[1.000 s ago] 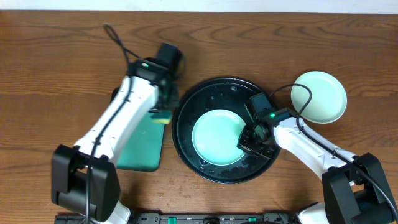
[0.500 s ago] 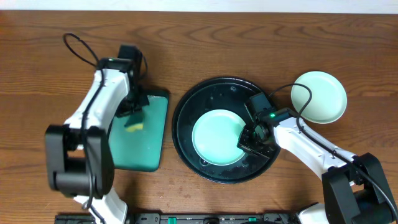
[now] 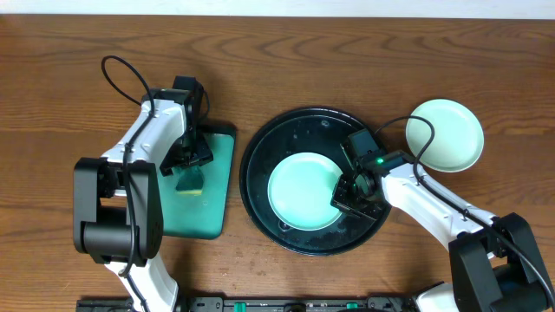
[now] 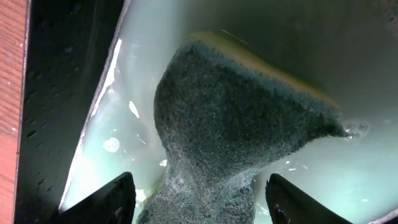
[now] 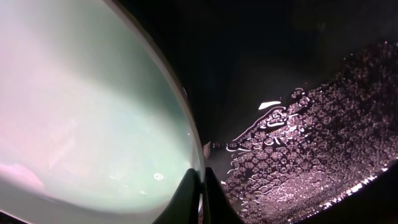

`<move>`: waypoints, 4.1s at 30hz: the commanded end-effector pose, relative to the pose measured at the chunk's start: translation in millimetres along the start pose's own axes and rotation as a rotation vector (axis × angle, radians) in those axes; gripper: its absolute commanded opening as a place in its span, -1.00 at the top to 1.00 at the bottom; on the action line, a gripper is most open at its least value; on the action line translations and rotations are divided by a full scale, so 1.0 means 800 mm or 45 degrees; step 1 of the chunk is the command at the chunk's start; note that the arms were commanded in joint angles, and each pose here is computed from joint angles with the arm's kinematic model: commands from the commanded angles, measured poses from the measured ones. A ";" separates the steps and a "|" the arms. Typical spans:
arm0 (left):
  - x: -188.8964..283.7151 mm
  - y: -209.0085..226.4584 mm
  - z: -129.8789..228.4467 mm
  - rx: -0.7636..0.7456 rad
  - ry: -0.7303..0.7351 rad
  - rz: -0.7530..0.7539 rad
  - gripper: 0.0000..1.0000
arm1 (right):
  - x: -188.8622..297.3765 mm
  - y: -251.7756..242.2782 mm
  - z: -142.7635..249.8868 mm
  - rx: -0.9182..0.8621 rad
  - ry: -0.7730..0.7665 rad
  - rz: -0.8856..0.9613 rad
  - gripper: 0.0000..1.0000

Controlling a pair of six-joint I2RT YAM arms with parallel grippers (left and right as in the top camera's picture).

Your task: Clean dirty plates on tray and stack at the side

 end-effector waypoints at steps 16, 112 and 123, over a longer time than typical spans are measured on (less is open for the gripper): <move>0.238 0.002 0.128 -0.223 -0.735 0.357 -0.59 | 0.002 0.037 -0.029 0.083 -0.191 -0.192 0.09; 0.210 0.002 0.138 -0.245 -0.546 0.256 -0.61 | 0.278 0.102 0.062 1.281 -1.760 1.483 0.98; 0.210 0.002 0.138 -0.245 -0.546 0.256 -0.61 | 0.282 0.114 0.083 1.340 -1.796 1.511 0.97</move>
Point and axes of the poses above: each gripper's point midway between its finger pads, its own x axis back along the fingers, its own y axis along the line the jaws close on, z = x × y, the point moved 7 cm from there along x, back along the fingers, and after that the axes turned 8 degrees about -x, right-handed, at the moved point
